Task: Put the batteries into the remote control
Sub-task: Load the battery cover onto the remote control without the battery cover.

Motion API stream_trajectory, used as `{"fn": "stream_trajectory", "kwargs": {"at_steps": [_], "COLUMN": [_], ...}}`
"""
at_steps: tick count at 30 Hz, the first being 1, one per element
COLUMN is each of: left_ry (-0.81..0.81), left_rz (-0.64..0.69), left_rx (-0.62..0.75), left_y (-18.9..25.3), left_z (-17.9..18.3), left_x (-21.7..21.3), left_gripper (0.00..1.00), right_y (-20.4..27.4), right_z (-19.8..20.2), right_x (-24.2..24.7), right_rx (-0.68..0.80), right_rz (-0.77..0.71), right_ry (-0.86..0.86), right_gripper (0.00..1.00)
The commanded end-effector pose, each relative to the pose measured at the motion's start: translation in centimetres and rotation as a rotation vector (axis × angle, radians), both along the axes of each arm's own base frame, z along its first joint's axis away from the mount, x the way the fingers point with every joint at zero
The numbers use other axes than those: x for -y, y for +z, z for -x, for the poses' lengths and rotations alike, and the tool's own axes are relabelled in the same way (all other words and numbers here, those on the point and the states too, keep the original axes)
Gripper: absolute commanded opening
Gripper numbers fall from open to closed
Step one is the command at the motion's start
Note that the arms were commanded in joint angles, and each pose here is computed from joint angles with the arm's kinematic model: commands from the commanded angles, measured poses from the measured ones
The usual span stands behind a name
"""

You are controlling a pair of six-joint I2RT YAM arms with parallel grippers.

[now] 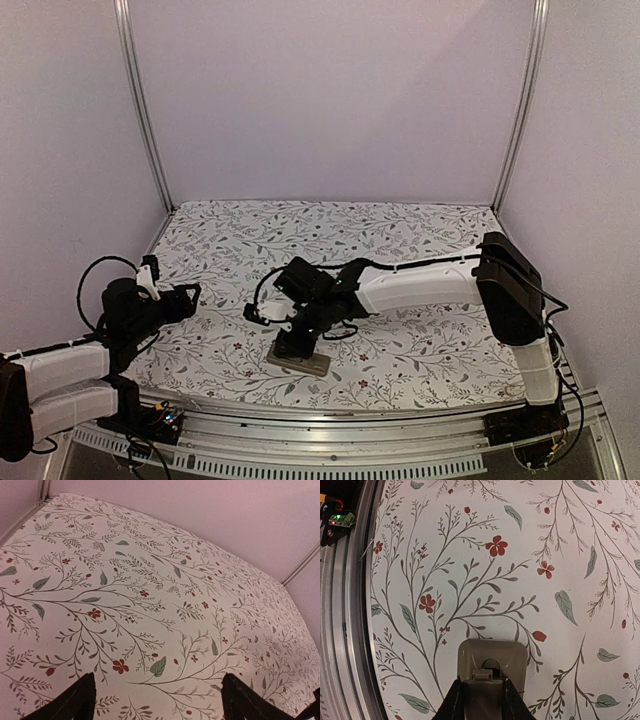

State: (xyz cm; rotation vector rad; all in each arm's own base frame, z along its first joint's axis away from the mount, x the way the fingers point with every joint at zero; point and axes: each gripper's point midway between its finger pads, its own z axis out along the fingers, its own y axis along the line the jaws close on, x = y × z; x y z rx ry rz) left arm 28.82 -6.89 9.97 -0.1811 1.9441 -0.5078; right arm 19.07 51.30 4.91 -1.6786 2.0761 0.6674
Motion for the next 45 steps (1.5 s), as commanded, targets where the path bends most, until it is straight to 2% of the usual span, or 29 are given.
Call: {"fn": "stream_trajectory", "kwargs": {"at_steps": [1,11,18,25,35,45], "left_ry": [0.002,0.001,0.001,0.001,0.001,0.0], "left_rz": [0.001,0.001,0.001,0.001,0.0,0.0], "left_rx": [-0.003,-0.003,-0.004,-0.004,-0.003,-0.006], "left_y": [-0.3,-0.3,-0.3,-0.3,-0.3,-0.4], "left_z": [0.1,0.1,0.1,0.1,0.1,0.1], "left_x": [-0.2,-0.1,-0.1,-0.1,-0.1,-0.1], "left_gripper": [0.87,0.87,0.87,0.87,0.87,0.87], "right_y": [0.8,0.5,0.8,-1.3,-1.8,0.0], "right_z": [0.0,0.5,-0.2,-0.2,-0.9,-1.2], "right_x": [0.6,0.3,-0.9,0.1,0.7,0.6], "right_rx": [-0.022,-0.078,-0.051,-0.075,-0.052,-0.038], "right_rz": [0.05,0.035,-0.005,0.034,0.043,0.026], "right_ry": [-0.027,-0.054,-0.056,-0.088,-0.101,-0.104], "right_gripper": [0.01,0.0,0.0,0.0,0.0,0.0]}}
